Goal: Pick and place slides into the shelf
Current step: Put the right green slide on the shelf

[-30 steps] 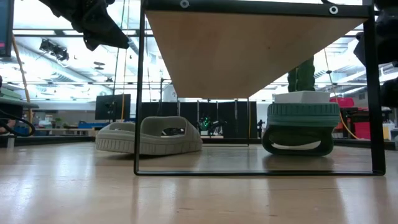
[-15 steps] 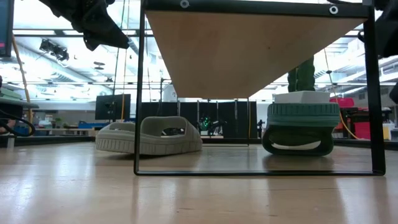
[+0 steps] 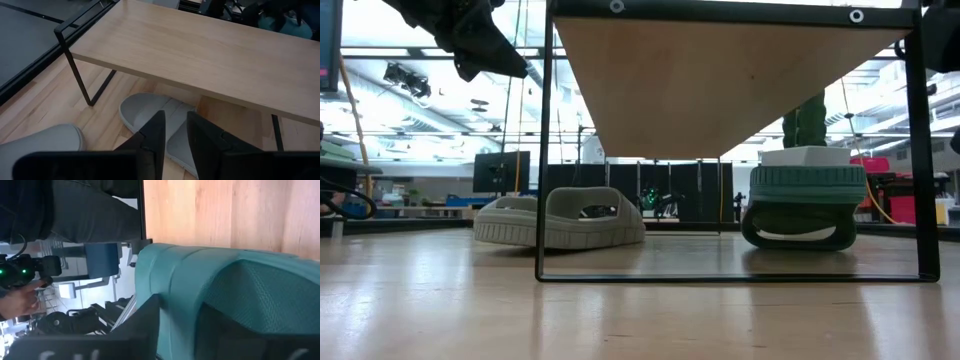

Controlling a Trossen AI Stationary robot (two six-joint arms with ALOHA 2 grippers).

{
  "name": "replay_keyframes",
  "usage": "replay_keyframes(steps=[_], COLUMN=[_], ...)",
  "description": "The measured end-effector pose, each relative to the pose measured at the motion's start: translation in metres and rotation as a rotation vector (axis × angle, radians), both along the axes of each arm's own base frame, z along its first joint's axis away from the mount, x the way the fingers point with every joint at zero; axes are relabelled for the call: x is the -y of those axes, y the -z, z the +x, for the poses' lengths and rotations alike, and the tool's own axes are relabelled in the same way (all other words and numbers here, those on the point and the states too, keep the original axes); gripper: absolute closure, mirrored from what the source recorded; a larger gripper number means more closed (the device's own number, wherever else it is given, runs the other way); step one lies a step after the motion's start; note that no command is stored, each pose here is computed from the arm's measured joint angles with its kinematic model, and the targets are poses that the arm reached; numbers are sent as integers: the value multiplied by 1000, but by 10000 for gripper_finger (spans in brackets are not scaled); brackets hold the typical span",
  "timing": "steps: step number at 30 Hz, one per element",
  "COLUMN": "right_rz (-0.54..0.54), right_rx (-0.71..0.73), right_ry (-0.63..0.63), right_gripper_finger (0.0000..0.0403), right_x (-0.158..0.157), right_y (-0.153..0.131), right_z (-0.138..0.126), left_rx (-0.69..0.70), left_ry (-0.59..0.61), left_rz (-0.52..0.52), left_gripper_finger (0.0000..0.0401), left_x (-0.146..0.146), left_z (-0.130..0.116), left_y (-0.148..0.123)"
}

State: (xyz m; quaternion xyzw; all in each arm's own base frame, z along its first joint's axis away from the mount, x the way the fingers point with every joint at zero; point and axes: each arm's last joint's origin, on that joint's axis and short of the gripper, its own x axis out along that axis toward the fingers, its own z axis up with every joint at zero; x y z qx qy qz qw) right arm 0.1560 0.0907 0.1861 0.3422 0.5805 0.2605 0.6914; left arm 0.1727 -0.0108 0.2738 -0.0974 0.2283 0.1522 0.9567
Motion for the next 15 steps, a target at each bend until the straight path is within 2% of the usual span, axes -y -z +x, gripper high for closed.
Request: replay_keyframes(steps=[7,15], right_rz=[1,-5], right_rx=[6,27], right_ry=[-4,-10], right_gripper_finger=[388,387], right_x=[0,-2], right_y=[-1,-22], right_z=[0,5], left_rx=[0,0], left_ry=[0,0], left_rz=[0,0], left_gripper_finger=[315,323], left_x=[0,0], left_z=[0,0], left_y=[0,0])
